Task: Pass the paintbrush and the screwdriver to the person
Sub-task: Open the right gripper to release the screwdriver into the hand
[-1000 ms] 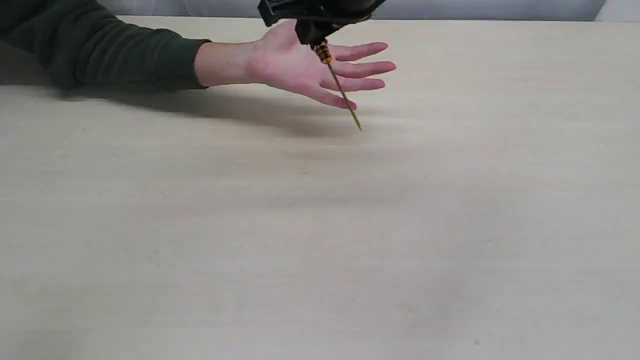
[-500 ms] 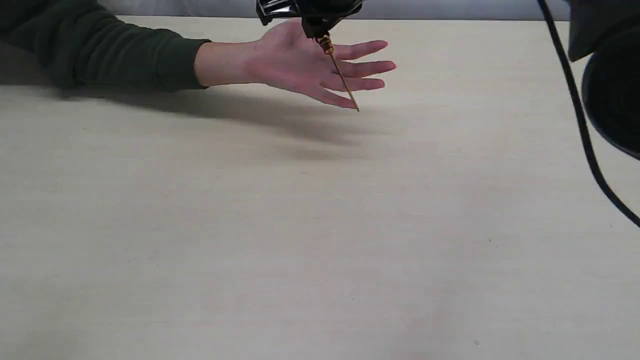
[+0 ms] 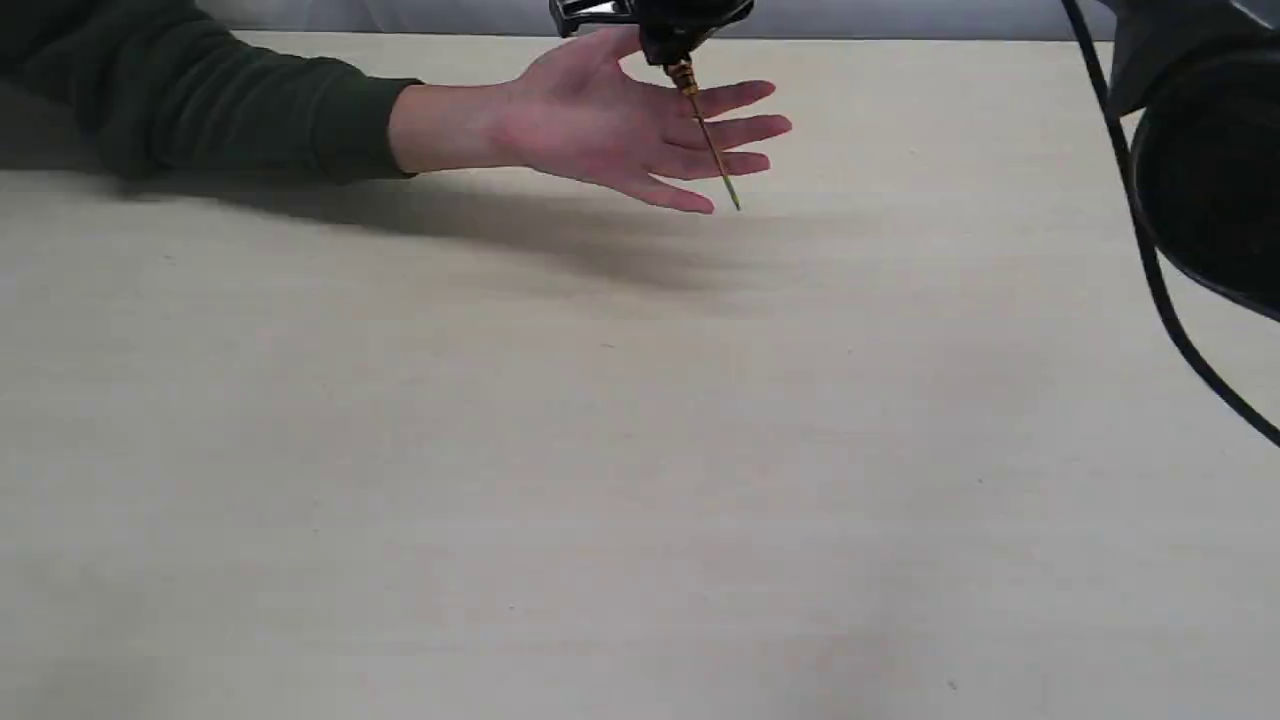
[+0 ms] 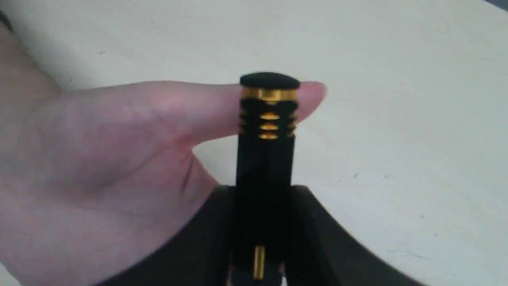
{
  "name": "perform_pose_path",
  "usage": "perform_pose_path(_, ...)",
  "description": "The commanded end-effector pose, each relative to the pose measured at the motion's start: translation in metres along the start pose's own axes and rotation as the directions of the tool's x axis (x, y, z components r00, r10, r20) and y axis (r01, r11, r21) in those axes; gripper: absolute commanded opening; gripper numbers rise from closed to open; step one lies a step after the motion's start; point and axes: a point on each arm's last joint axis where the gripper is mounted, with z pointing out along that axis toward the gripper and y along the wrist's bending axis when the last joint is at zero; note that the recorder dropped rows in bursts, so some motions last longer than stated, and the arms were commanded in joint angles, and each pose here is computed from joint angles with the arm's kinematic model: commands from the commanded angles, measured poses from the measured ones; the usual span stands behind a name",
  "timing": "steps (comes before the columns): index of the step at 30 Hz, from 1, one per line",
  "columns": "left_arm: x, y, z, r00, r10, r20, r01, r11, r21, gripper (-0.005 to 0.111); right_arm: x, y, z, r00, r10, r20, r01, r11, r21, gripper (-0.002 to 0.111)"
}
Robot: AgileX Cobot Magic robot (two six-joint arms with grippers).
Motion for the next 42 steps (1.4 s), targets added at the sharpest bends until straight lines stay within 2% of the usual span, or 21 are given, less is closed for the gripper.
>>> perform_pose_path(1,0.0,0.0,0.0,1.0,-0.003,0.011,0.003,1.0,0.008,0.0,-0.002,-0.004,-0.002,1.0,0.021,0.012,-0.021,1.0,-0.007,0.034)
perform_pose_path(3,0.0,0.0,0.0,1.0,-0.003,0.011,0.003,1.0,0.008,0.0,-0.003,-0.004,-0.002,0.999,0.021,0.024,-0.02,1.0,-0.009,0.045)
perform_pose_path(7,0.0,0.0,0.0,1.0,-0.003,0.011,0.003,1.0,0.008,0.0,-0.006,-0.003,-0.002,0.999,0.022,0.048,-0.021,1.0,-0.015,0.052)
perform_pose_path(14,0.0,-0.001,0.0,1.0,-0.006,0.009,0.006,1.0,0.008,0.0,-0.01,-0.003,-0.007,0.996,0.024,0.085,-0.022,1.0,-0.021,0.052)
perform_pose_path(21,0.0,-0.001,0.0,1.0,-0.006,0.009,0.006,1.0,0.008,0.0,-0.018,-0.01,-0.038,0.987,0.009,0.159,-0.01,1.0,0.009,0.052)
perform_pose_path(29,0.0,-0.001,0.0,1.0,-0.006,0.009,0.006,1.0,0.008,0.0,-0.017,-0.017,-0.072,0.988,-0.008,0.155,0.004,1.0,0.025,0.052)
perform_pose_path(31,0.0,-0.001,0.0,1.0,-0.006,0.009,0.006,1.0,0.008,0.0,-0.013,-0.018,-0.076,0.991,-0.019,0.133,0.015,0.999,0.029,0.05)
perform_pose_path(36,0.0,0.0,0.0,1.0,-0.004,0.009,0.004,1.0,0.008,0.0,0.005,-0.021,-0.083,0.995,-0.047,0.093,0.044,0.999,0.032,0.032)
perform_pose_path(42,0.0,0.0,0.0,1.0,-0.004,0.012,0.004,1.0,0.008,0.0,0.036,-0.025,-0.107,0.989,-0.059,0.133,0.057,0.998,0.013,0.03)
